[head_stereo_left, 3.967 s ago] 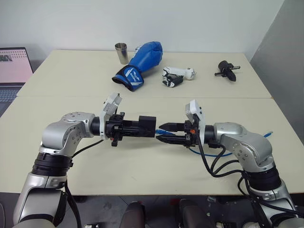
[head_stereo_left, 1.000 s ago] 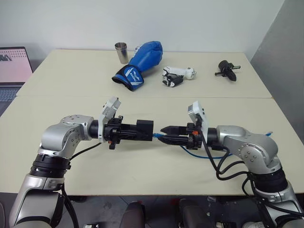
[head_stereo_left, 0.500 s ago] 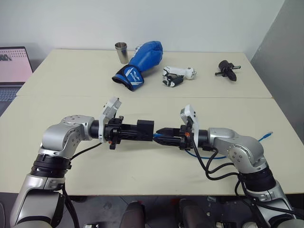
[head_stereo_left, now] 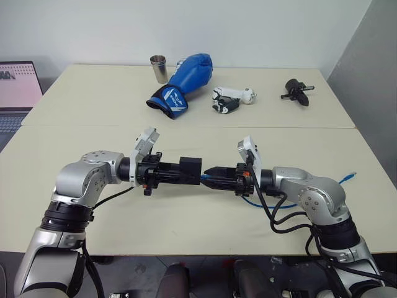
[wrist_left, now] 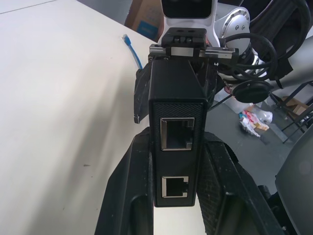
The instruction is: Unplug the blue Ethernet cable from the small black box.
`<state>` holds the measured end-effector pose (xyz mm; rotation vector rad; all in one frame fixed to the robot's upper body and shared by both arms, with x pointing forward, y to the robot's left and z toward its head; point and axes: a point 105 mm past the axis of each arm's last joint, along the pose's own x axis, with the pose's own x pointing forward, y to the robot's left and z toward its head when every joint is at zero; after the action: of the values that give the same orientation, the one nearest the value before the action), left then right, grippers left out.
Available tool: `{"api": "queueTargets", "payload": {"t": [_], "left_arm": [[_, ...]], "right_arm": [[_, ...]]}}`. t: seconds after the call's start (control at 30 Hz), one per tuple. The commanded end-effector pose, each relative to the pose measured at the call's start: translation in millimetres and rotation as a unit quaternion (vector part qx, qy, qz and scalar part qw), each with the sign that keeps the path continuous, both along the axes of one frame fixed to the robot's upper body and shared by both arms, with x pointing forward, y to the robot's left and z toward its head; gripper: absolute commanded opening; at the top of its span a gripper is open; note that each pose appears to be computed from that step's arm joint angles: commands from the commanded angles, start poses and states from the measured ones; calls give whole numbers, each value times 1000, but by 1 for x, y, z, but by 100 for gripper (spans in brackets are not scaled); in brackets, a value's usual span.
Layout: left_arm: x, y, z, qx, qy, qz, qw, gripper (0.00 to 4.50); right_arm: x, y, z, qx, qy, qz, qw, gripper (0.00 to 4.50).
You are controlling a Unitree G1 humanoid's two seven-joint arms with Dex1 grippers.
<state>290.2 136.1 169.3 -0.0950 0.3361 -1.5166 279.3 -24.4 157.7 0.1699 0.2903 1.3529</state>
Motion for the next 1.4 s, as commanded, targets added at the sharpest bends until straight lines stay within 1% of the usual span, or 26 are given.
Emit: {"api": "queueTargets", "payload": {"t": [0.03, 0.23, 0.27, 0.3, 0.33, 0.43, 0.47, 0.5, 0.9, 1.07, 1.23, 1.27, 1.37, 1.4], "left_arm": [[-3, -4, 11, -9, -21, -13, 1000, 78], [-4, -3, 11, -9, -21, -13, 1000, 78], [-4, -3, 10, -9, -20, -14, 1000, 78], [-4, -3, 10, -8, -20, -14, 1000, 78], [-4, -3, 10, -8, -20, -15, 1000, 78], [-4, -3, 10, -8, -20, -16, 1000, 78], [-4, -3, 10, -8, -19, -16, 1000, 78], [-4, -3, 10, -8, -19, -16, 1000, 78], [-8, -1, 6, 0, -14, -22, 1000, 78], [0, 20, 6, 19, -20, 18, 999, 78], [4, 29, 6, 24, -26, 40, 999, 78], [5, 30, 6, 24, -28, 44, 998, 78], [9, 30, 6, 20, -31, 59, 998, 78], [11, 29, 6, 16, -33, 68, 997, 78]], "right_arm": [[-3, -1, 9, 16, -9, 10, 1000, 192], [-4, -1, 9, 18, -7, 11, 1000, 192], [-4, -2, 9, 18, -6, 12, 1000, 156], [-4, -2, 9, 18, -6, 12, 1000, 144], [-4, -2, 9, 19, -5, 14, 1000, 122], [-6, -2, 10, 21, -1, 20, 1000, 36], [-6, -2, 10, 20, -1, 21, 1000, 18], [-6, -3, 10, 21, 0, 22, 1000, 9], [-10, -8, 11, 23, 17, 34, 999, 9], [-9, -35, 2, 2, 38, 11, 999, 9], [-7, -51, 3, -5, 37, -14, 999, 8], [-5, -53, 4, -5, 33, -23, 999, 8], [28, -64, 3, -20, -15, -117, 993, 8], [57, -76, -2, -48, -56, -197, 978, 8]]}}
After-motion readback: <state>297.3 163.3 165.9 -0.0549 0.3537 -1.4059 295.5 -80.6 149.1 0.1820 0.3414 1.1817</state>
